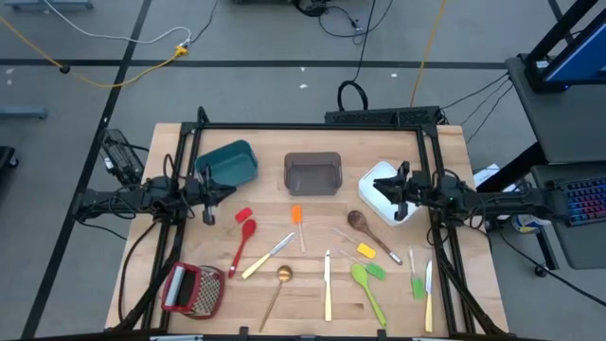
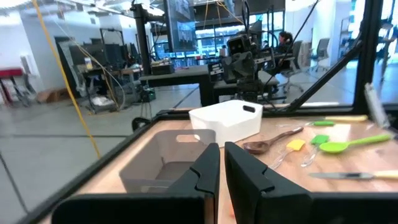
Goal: Pick & Place Kitchen Items
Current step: Put the red spatula into the blue bin
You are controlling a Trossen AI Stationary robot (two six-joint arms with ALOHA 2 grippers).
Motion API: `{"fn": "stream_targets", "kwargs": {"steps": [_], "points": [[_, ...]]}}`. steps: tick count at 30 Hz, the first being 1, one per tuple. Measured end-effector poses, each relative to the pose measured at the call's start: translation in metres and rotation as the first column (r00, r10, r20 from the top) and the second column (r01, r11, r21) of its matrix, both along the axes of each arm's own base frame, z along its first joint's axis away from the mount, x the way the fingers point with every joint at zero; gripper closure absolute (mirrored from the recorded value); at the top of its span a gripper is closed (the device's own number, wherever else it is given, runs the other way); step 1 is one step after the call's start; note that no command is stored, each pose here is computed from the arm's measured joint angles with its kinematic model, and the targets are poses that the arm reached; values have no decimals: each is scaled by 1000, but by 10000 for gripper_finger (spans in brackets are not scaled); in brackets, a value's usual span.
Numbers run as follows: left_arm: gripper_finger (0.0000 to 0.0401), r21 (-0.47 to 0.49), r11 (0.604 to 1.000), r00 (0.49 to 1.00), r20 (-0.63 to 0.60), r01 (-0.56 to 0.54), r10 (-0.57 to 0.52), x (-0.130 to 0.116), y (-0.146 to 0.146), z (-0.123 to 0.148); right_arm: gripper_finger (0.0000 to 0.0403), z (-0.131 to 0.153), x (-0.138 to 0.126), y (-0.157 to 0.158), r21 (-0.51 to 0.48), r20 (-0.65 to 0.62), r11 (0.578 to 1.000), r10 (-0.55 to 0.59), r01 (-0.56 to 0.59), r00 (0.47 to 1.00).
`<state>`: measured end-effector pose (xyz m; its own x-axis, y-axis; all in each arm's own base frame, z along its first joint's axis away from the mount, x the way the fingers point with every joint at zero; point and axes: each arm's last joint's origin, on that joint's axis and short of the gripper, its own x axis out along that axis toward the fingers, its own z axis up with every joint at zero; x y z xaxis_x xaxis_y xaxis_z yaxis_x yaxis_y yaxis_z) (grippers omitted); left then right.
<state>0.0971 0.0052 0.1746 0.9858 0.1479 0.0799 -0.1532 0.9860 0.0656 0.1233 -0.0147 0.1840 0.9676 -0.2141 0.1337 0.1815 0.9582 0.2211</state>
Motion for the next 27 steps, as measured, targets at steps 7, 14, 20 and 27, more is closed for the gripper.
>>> {"fn": "stream_targets", "kwargs": {"steps": [7, 14, 20, 27], "points": [[358, -34, 999, 999, -26, 41, -42, 2, -1, -2, 274, -3, 12, -2, 59, 15, 998, -22, 21, 1000], [280, -116, 993, 993, -112, 33, -46, 8, -1, -9, 262, -6, 20, -3, 99, 16, 995, -17, 15, 1000], [239, -123, 992, 979, -195, 41, -64, 18, -1, 13, 265, -11, 24, -3, 103, -4, 995, -17, 17, 1000], [218, -282, 946, 875, -485, -161, 4, 32, 1, 26, 265, -12, 29, 2, 76, 1, 997, 15, -15, 1000]]}}
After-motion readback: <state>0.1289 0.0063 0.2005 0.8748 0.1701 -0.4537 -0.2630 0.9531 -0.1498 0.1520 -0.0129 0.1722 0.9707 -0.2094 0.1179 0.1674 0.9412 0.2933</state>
